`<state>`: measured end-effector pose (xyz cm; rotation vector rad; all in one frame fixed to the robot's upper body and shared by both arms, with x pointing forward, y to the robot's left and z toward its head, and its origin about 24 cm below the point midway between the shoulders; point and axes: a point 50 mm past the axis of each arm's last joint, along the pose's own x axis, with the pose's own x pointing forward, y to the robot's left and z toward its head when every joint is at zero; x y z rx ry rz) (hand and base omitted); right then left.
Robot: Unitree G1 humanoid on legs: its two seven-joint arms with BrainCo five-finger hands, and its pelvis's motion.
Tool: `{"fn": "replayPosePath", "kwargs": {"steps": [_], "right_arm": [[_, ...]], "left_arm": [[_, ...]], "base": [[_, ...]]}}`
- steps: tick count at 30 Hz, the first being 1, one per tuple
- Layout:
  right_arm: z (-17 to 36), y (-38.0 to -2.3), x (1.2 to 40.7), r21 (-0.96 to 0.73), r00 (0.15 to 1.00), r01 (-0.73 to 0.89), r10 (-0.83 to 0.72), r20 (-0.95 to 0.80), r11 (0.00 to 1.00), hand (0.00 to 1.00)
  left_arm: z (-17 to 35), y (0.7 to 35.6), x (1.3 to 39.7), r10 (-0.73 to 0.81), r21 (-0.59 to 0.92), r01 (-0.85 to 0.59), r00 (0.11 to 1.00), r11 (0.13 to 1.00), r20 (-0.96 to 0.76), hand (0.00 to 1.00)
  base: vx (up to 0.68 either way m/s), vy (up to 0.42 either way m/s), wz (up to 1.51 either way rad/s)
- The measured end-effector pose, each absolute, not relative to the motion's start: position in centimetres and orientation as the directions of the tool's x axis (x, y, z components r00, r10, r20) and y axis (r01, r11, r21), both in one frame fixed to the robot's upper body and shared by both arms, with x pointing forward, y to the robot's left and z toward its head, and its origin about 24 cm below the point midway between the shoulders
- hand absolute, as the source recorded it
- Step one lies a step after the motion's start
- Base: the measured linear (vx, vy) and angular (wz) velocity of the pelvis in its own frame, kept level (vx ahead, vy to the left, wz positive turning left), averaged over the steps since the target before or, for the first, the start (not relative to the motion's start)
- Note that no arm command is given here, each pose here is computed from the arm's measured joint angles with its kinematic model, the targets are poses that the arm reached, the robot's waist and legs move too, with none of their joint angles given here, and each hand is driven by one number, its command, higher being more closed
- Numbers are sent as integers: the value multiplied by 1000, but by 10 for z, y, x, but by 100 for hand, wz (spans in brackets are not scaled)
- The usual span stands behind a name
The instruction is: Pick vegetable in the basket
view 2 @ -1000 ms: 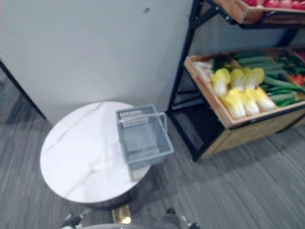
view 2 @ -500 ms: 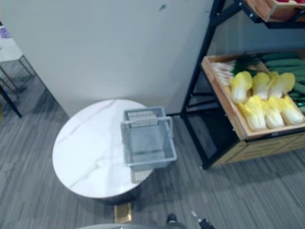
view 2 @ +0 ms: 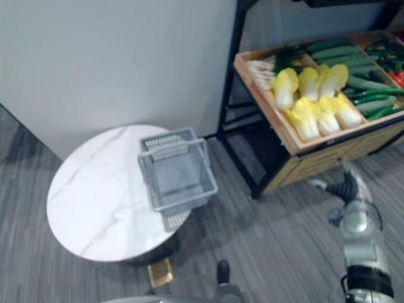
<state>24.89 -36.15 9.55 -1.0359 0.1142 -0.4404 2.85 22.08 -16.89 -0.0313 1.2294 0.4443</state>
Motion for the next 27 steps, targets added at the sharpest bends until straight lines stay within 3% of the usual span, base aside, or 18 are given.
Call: {"fn": "replayPosePath", "kwargs": {"steps": [5, 9, 13, 19, 27], "right_arm": [[124, -302, 287, -871, 962, 270, -152, 227, 410, 0], [121, -237, 316, -924, 973, 91, 164, 162, 371, 0], [112, -188, 333, -965, 915, -98, 402, 9, 244, 0], [134, -173, 355, -981, 894, -104, 447, -19, 166, 0], [131, -178, 371, -981, 921, -153, 379, -96, 123, 0]], "left_arm": [[-168, 221, 34, 296, 201, -318, 288, 927, -911, 0], [-165, 228, 42, 305, 227, -261, 317, 938, -898, 0], [-164, 227, 50, 298, 223, -242, 339, 944, -892, 0], [-163, 229, 56, 311, 224, -264, 355, 938, -882, 0], [-162, 227, 69, 304, 202, -284, 379, 937, -874, 0]], "base": [[71, -6, 20], [20, 5, 16], [-21, 5, 15], [-52, -3, 9], [-5, -1, 0]]}}
